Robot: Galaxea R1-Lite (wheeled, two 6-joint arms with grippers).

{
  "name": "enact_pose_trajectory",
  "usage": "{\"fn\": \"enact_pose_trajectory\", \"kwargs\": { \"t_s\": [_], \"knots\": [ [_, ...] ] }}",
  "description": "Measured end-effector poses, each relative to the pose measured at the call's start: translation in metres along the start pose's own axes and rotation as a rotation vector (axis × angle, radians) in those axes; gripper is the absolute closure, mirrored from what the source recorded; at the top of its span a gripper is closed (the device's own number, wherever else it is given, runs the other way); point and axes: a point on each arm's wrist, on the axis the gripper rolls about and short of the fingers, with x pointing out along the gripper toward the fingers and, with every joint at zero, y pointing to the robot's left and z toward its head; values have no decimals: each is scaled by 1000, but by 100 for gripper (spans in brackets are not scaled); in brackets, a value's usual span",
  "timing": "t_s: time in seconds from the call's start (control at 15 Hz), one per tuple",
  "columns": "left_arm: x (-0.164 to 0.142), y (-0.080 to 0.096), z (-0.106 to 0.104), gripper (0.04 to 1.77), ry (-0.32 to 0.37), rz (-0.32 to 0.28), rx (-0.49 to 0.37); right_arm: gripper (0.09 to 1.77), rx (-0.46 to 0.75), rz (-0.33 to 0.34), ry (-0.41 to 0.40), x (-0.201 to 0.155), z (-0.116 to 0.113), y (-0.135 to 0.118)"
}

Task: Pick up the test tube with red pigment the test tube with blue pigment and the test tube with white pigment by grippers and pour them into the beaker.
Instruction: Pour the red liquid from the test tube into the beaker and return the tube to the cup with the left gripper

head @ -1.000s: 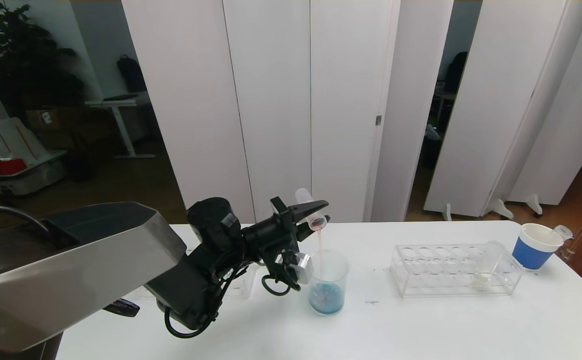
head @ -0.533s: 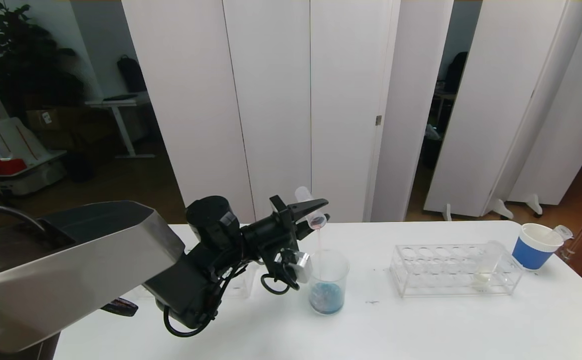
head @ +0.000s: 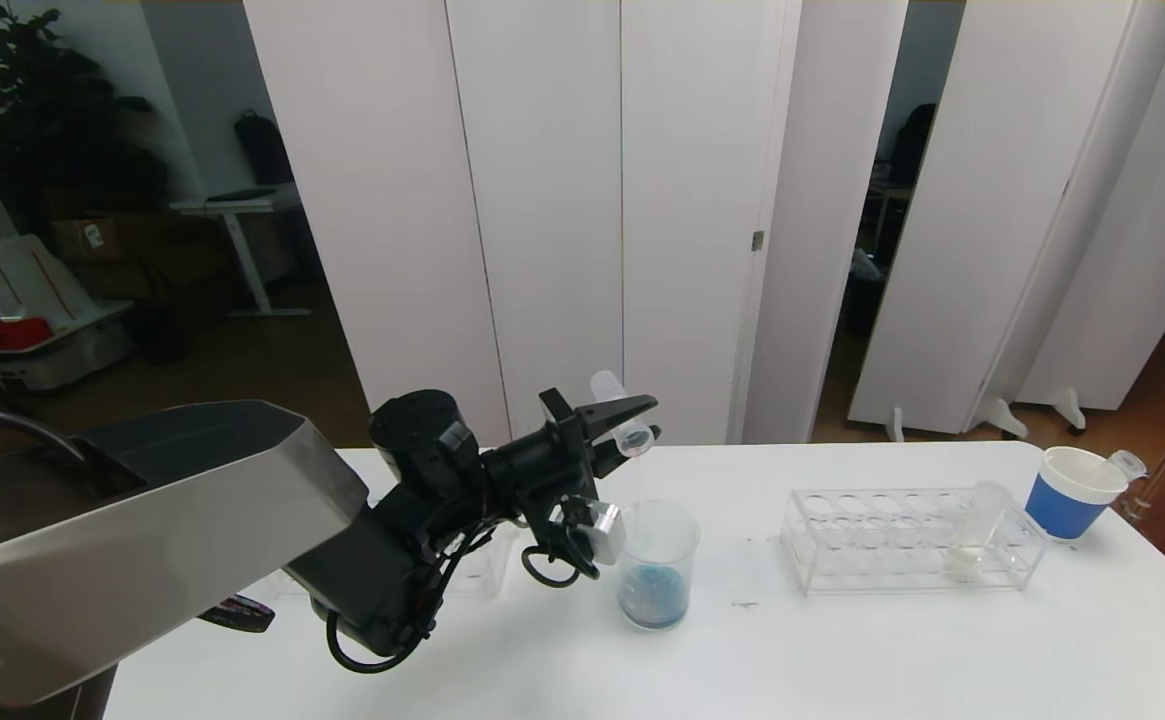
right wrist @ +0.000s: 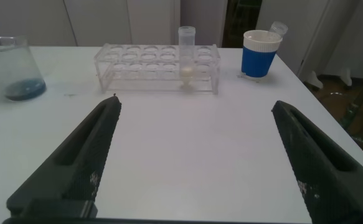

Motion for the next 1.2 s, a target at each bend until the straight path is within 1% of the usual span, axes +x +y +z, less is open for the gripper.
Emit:
{"fn": "enact_pose_trajectory", "kwargs": {
  "t_s": [0.47,0.6,0.67,0.8,0.87,1.07,1.2],
  "knots": [
    [-1,1,0,123,4,0,0,12,0,0,0,0,0,0],
    [-2,2,1,123,16,0,-22,12,0,0,0,0,0,0],
    [-4,4,2,123,19,1,-54,12,0,0,0,0,0,0],
    [-5,11,3,123,18,12,-145,12,0,0,0,0,0,0],
    [-7,16,3,123,21,17,-173,12,0,0,0,0,0,0],
    [-19,28,1,123,52,22,-185,12,0,0,0,0,0,0],
    [-25,36,3,123,71,24,-186,12,0,0,0,0,0,0]
  ]
}}
